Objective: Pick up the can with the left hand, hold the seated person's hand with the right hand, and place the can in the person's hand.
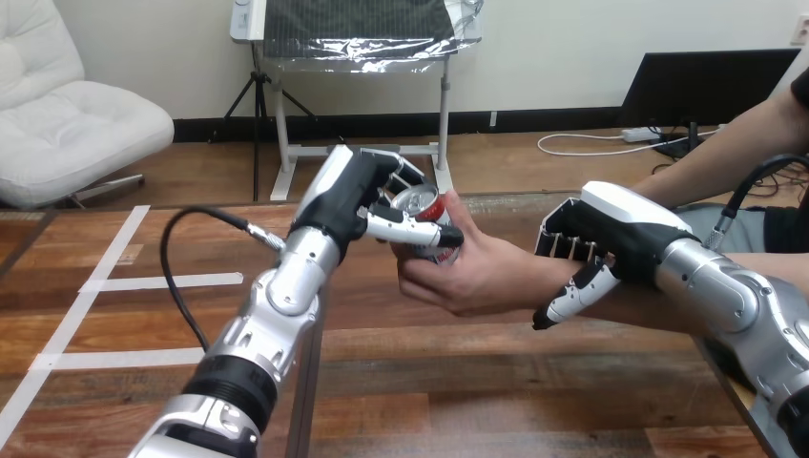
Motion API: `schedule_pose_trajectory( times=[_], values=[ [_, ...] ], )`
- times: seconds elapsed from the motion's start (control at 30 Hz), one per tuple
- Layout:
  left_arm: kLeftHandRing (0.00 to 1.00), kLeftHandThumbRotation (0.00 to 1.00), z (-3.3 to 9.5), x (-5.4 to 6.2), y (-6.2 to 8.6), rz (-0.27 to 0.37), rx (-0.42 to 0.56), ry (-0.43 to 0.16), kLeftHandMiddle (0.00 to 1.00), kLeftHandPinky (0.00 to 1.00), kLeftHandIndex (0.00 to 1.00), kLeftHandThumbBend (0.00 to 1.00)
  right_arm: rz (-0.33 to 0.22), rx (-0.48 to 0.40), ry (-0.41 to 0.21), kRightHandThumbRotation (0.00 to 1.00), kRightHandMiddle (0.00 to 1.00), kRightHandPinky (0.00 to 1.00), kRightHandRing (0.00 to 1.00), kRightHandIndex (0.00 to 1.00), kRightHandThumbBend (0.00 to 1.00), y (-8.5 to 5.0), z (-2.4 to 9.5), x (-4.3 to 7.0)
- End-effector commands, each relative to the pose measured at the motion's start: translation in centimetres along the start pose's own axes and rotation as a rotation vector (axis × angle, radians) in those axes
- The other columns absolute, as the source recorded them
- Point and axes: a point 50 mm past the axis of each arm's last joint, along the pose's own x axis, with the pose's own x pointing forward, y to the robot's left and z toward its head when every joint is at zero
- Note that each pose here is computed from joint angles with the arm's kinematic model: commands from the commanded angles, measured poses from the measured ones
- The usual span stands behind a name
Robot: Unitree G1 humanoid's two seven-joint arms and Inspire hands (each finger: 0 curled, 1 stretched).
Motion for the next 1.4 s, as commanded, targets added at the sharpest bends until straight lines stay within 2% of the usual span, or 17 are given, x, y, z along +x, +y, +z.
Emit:
schedule_pose_trajectory(
  times=[0.0,0.37,0.9,1.37],
  values=[
    [0.33,0.00,5.5,1.6,0.7,0.012,-0.011,-0.193,0.38,0.28,0.42,0.84,-0.023,0.027,-0.090,0.03,0.42,0.32,0.37,0.42,0.82,-0.2,2.7,1.2],
    [0.29,0.00,6.1,1.7,0.1,-0.010,-0.008,-0.208,0.35,0.23,0.41,0.86,-0.039,0.029,-0.096,0.04,0.41,0.31,0.36,0.41,0.82,-0.4,2.7,1.3],
    [0.35,0.00,5.9,1.6,-0.7,-0.051,0.001,-0.204,0.40,0.31,0.41,0.85,-0.046,0.045,-0.095,0.04,0.39,0.29,0.34,0.40,0.82,-0.8,2.8,1.3],
    [0.40,0.00,5.4,1.5,-1.2,-0.078,-0.013,-0.168,0.44,0.36,0.43,0.81,-0.045,0.046,-0.105,0.05,0.40,0.30,0.35,0.40,0.83,-0.7,2.5,1.0]
  ],
)
